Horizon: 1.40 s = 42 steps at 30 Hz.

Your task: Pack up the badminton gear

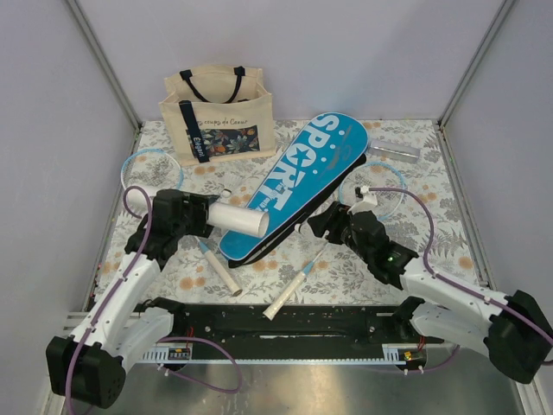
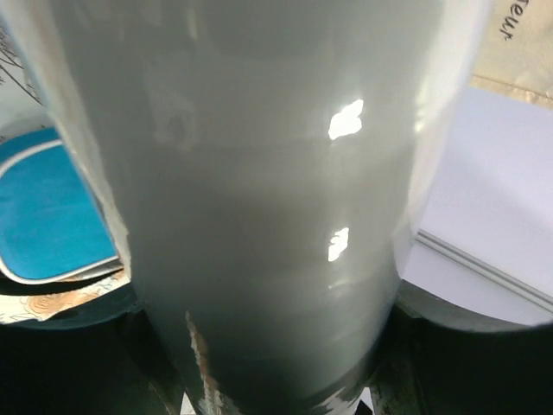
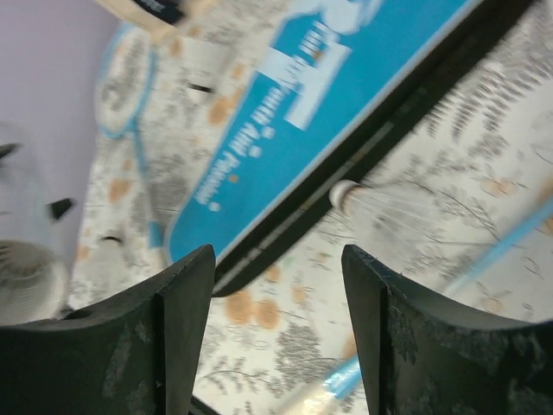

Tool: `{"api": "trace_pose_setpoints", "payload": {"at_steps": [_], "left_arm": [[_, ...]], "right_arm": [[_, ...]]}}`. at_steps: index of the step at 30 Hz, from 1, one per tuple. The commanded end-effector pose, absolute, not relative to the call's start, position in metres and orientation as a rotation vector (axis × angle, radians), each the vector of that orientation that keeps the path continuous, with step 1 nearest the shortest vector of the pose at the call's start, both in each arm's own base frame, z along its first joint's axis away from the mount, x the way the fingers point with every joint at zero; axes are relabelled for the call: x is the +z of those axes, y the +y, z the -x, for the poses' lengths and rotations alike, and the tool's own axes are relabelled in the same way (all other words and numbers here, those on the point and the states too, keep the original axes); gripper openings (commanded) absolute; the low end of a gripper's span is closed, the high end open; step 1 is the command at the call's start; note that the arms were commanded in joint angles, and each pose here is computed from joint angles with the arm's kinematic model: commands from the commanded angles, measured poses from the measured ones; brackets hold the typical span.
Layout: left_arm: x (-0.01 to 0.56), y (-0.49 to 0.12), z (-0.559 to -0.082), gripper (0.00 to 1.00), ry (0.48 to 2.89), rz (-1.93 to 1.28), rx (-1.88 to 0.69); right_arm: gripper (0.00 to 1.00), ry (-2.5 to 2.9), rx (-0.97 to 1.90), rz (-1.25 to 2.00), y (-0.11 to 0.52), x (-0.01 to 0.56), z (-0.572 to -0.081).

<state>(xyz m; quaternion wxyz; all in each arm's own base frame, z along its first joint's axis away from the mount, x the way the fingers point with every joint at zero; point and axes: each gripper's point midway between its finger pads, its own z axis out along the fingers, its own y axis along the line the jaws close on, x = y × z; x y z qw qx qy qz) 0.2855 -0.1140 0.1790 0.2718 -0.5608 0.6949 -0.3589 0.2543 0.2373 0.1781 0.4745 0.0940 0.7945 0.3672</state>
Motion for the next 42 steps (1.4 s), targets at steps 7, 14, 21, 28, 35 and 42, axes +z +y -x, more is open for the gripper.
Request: {"api": "trace_pose_setpoints", "payload": {"at_steps": [7,14,21,28,35,42], "left_arm": [[0.181,-0.095,-0.286,0.57,1.825,1.485,-0.862],[0.174,-0.093,-0.283,0.58,1.858,1.504,-0.816],[0.176,-0.091,-0.283,0.58,1.862,1.52,-0.792],[0.188,-0.09,-0.285,0.58,1.829,1.54,-0.805],[0.199,-0.087,-0.292,0.58,1.793,1.537,-0.803],[0.207,-0.092,-0.3,0.58,1.781,1.529,-0.851]], "right_arm": [[0.66,2.045,0.878,-0.291,0.237,0.122,-0.281],[0.59,2.113,0.917,-0.293,0.255,0.097,-0.29],[0.14,2.083,0.963,-0.259,0.261,0.107,-0.29],[0.0,1.964,1.008,-0.099,0.249,0.163,-0.265],[0.0,1.844,1.152,0.03,0.246,0.216,-0.225],[0.0,1.746,1.31,0.038,0.266,0.256,-0.197]]}}
